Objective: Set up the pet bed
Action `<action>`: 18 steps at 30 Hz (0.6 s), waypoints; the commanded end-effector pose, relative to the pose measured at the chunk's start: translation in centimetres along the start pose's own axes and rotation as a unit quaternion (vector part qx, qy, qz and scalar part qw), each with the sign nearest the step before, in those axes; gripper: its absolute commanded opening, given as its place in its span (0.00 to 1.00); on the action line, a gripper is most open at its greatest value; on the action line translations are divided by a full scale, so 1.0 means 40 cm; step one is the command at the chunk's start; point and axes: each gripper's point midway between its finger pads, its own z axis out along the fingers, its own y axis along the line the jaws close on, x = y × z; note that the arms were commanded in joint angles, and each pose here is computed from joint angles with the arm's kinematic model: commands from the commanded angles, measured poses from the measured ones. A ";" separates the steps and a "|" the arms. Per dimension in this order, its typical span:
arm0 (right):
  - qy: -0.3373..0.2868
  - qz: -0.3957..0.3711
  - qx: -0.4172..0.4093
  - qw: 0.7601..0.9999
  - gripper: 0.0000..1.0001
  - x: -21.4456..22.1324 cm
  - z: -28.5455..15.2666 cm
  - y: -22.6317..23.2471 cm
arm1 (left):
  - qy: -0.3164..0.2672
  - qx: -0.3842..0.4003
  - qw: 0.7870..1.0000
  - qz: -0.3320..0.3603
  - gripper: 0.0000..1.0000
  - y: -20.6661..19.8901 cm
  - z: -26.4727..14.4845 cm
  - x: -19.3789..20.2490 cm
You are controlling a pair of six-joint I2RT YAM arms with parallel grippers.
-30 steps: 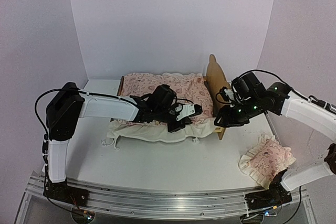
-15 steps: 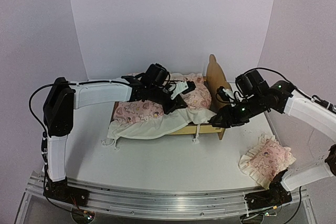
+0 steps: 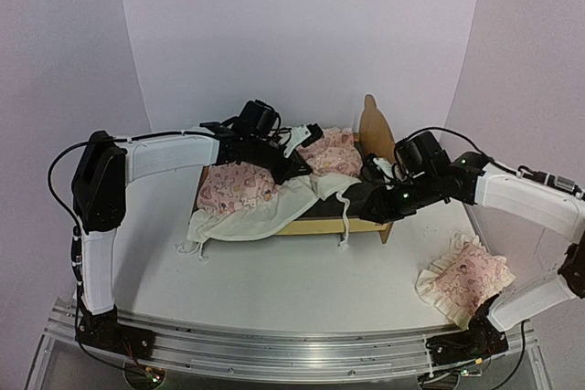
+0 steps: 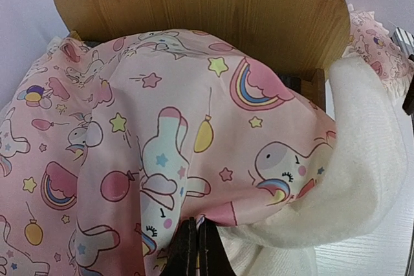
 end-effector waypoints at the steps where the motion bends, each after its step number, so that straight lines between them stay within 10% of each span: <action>1: -0.076 -0.011 0.022 0.997 0.18 -0.064 0.045 -0.014 | -0.017 -0.029 0.999 -0.012 0.00 0.054 -0.047 -0.030; 18: -0.120 -0.140 0.092 0.979 0.27 -0.080 0.204 -0.037 | -0.017 -0.029 0.999 -0.020 0.00 0.074 -0.055 -0.011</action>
